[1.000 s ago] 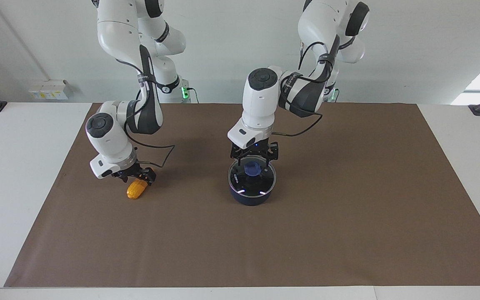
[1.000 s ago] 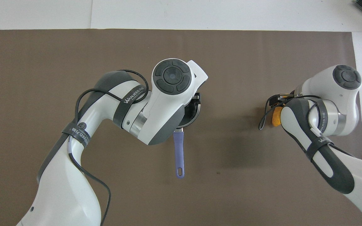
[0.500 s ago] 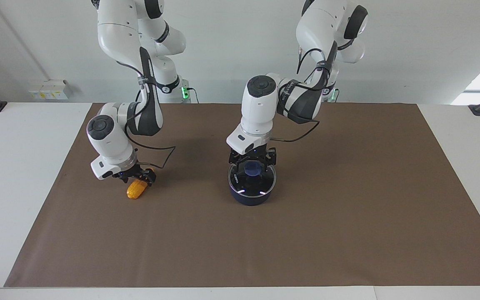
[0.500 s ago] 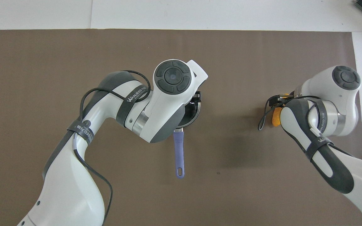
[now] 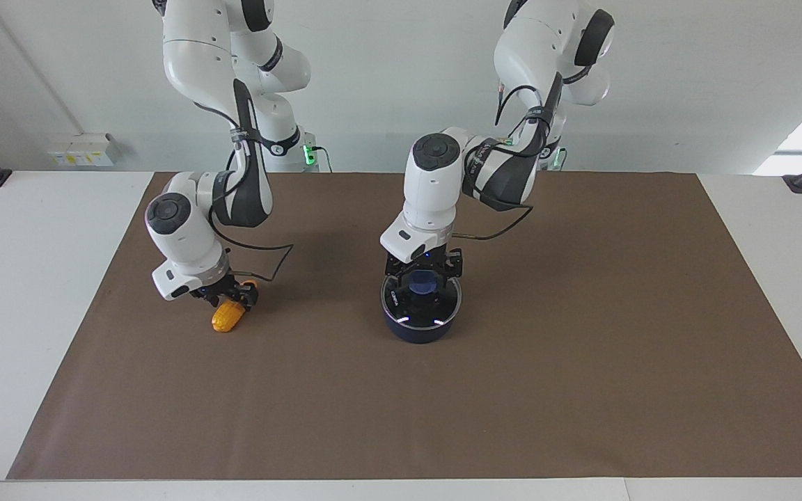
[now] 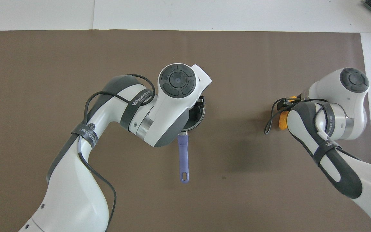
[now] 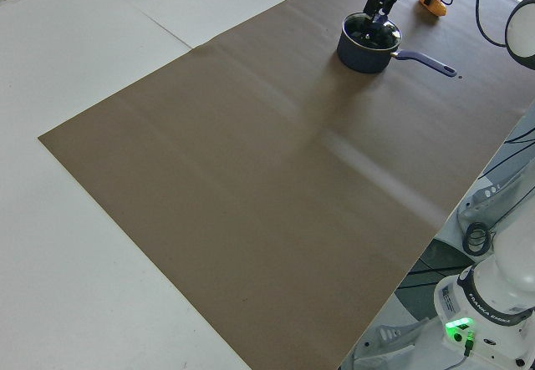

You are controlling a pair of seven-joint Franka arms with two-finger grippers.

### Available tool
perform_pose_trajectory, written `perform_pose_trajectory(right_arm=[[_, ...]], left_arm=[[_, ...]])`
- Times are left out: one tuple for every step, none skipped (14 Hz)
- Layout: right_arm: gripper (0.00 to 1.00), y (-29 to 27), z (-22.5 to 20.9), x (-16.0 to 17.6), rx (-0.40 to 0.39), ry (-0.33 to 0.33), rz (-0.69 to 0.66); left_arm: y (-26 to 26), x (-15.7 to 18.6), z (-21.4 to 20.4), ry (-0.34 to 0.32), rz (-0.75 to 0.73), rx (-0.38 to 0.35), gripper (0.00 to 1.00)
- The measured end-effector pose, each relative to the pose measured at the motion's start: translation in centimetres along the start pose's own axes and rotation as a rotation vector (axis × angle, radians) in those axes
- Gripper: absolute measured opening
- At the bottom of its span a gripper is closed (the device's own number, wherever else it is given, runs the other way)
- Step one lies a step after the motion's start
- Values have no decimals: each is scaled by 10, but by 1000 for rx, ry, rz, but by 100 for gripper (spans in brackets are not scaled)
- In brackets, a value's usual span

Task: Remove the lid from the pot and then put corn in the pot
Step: 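Grasp the lid knob with the left gripper while the right gripper grasps the corn, then lift the lid off with the left gripper while the right gripper lifts the corn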

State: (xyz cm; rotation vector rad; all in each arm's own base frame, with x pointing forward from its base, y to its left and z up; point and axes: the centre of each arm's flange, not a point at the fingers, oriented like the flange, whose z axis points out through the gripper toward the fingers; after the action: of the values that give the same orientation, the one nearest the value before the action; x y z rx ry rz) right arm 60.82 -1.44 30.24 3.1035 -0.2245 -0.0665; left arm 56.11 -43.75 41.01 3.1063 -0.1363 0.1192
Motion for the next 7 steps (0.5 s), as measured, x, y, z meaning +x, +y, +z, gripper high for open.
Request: perform_pose_trajectory(right_arm=[[79, 0, 1, 0, 0, 0, 1], [78, 1, 2, 0, 0, 0, 1], [78, 1, 3, 0, -1, 1, 1], [75, 1, 3, 0, -1, 0, 2], [75, 1, 3, 0, -1, 1, 2], [71, 1, 3, 0, -1, 1, 2], [58, 2, 3, 0, -1, 1, 3]], left_arm=[[0, 0, 1, -1, -2, 1, 90], [0, 0, 1, -2, -7, 0, 79], [-1, 0, 1, -3, -13, -2, 64], [-1, 0, 1, -5, -15, -4, 63], [-1, 0, 1, -5, -17, -5, 63], [-1, 0, 1, -6, -19, -6, 63], [-2, 1, 1, -6, -20, -6, 63]])
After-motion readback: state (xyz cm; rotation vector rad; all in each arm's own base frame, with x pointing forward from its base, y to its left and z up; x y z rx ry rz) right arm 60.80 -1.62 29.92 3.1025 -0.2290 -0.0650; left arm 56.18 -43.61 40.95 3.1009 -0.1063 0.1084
